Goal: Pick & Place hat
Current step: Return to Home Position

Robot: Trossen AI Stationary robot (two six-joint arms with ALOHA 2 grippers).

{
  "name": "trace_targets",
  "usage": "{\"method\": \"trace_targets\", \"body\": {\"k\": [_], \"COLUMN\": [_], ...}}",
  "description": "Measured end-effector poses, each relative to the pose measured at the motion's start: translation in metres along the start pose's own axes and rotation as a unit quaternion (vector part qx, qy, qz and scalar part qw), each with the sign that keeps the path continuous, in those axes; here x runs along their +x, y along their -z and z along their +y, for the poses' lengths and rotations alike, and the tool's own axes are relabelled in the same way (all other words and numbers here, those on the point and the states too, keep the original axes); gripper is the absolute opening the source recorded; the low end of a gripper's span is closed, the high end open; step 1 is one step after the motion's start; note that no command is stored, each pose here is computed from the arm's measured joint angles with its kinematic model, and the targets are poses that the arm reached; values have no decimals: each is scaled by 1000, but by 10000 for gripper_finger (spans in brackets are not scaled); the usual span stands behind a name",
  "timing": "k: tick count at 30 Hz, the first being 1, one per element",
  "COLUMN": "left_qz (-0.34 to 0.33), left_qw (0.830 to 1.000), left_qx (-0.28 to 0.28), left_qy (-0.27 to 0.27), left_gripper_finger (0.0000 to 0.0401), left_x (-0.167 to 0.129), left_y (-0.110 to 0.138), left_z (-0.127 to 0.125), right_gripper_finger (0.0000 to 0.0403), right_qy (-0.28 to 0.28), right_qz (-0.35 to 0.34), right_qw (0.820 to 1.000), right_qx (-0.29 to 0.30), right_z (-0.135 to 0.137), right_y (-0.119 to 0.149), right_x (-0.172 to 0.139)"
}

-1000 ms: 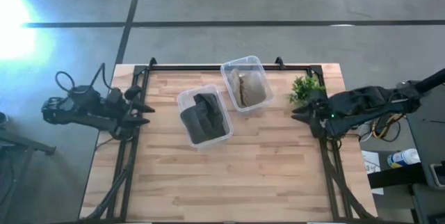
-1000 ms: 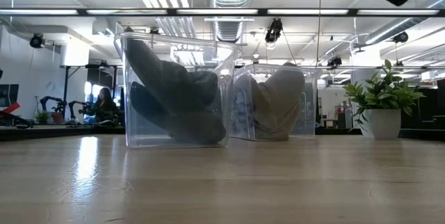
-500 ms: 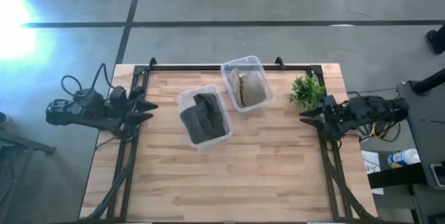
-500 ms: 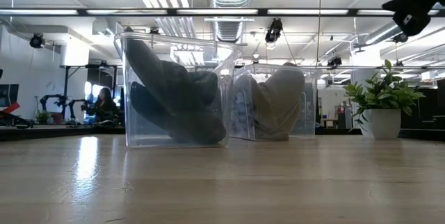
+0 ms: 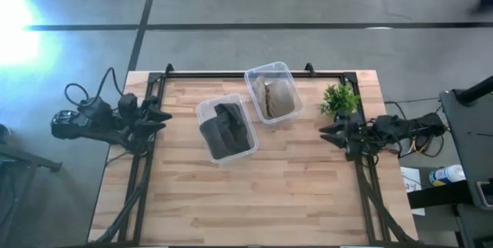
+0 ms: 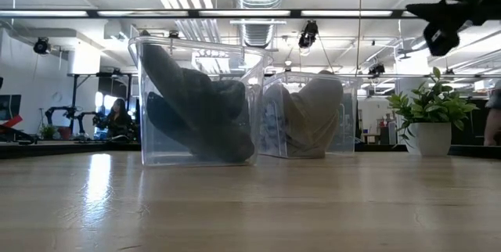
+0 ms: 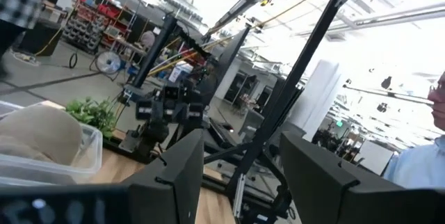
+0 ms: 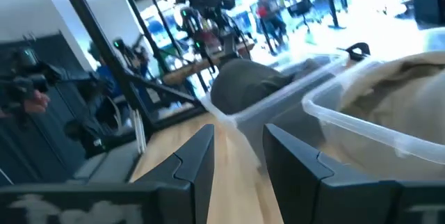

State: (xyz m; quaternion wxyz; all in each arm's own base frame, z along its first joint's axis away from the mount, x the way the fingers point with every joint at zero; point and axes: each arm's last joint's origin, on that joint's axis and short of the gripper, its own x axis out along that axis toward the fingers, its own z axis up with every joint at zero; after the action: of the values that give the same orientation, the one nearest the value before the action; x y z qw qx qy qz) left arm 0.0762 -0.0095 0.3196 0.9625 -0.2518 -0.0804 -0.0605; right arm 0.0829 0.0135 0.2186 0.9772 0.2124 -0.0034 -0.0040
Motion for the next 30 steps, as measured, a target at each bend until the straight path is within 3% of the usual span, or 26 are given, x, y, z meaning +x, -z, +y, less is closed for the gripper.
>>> {"method": "trace_targets", "body": {"k": [3,9,22,30], "left_qz": [-8,-23,-11,-7], "left_qw": [1000,1000,1000,1000], "left_qx": [-1,-2,-1,3], "left_qy": [4,12,6,-13], "left_gripper_finger": [183,183,183,183], "left_x": [-4,-10,-8,-15], "left_y": [-2,-5,6,33], "left_z": [-1,-2,4,21], "right_gripper_finger": [121,121,121,121], "right_qy": [-3,32,42,128], "right_qz": [-11,33,32,-50], "right_qw": [1000,998,998,990], "right_qx": [8,33,25,36], "right_z": [-5,-18,-21,-40], "right_y": [17,48,51,36], "right_x": [9,15,19,15]}}
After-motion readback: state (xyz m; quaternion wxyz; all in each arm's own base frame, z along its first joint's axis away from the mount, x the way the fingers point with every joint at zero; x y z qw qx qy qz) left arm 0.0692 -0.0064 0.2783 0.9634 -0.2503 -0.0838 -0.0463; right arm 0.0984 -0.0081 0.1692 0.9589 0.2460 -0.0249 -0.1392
